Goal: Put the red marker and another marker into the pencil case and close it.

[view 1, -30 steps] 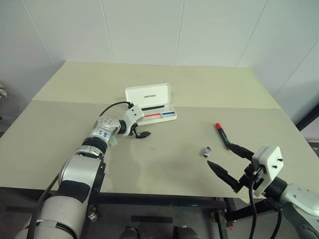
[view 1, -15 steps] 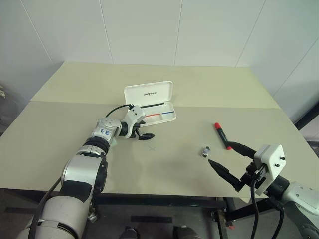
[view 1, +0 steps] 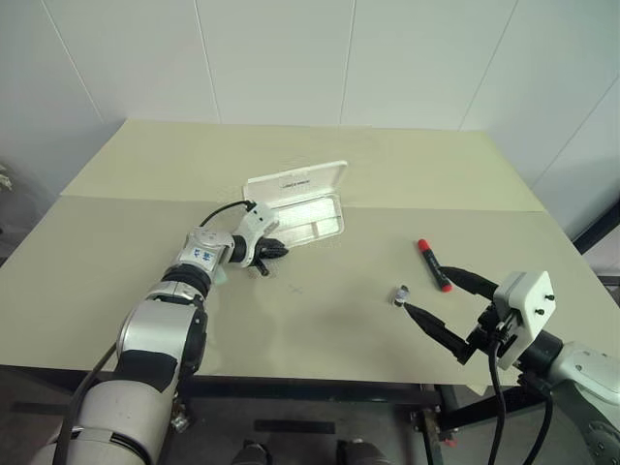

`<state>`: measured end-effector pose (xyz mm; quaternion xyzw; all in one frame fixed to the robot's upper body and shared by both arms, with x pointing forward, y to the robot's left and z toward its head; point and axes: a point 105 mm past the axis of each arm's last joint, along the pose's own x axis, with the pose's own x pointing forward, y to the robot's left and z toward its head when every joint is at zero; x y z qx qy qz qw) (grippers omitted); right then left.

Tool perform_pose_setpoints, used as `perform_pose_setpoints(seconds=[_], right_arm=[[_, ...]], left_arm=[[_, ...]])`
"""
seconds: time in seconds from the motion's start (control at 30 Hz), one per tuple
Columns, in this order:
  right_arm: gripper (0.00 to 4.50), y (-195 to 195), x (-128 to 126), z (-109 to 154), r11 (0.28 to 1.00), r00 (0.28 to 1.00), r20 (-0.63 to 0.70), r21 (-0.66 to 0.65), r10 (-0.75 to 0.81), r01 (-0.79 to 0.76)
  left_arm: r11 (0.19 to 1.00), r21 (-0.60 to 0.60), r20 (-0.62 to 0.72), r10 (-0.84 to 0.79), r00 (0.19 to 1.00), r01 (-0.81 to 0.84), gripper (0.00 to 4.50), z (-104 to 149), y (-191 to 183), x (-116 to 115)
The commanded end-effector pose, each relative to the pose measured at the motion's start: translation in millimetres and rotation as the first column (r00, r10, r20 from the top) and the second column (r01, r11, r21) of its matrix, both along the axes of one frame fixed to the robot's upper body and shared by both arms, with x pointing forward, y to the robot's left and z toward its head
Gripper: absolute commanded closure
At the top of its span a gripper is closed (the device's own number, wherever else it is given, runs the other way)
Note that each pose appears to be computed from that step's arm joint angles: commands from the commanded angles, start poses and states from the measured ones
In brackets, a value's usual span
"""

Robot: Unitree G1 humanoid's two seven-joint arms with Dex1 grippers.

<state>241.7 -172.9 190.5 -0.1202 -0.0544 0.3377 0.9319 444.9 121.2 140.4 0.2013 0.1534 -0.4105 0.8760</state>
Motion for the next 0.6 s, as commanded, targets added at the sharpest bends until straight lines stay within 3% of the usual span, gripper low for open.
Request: perform_pose_setpoints(seconds=[0.03,0.6], right_arm=[[0.0,-2.2,-1.1,11.8,1.0,0.999,0.041,-0.014,0.009,-0.009],[0.0,-3.0,-0.8,17.4,0.999,0.999,0.046,-0.026,0.027,-0.026]], left_arm=[[1.0,0.016,0.013,-0.005,1.0,0.005,4.49,6.6,1.1,1.5],[0.957,0.036,0.117,-0.29,0.95,0.288,4.49,52.0,-9.8,-14.5]])
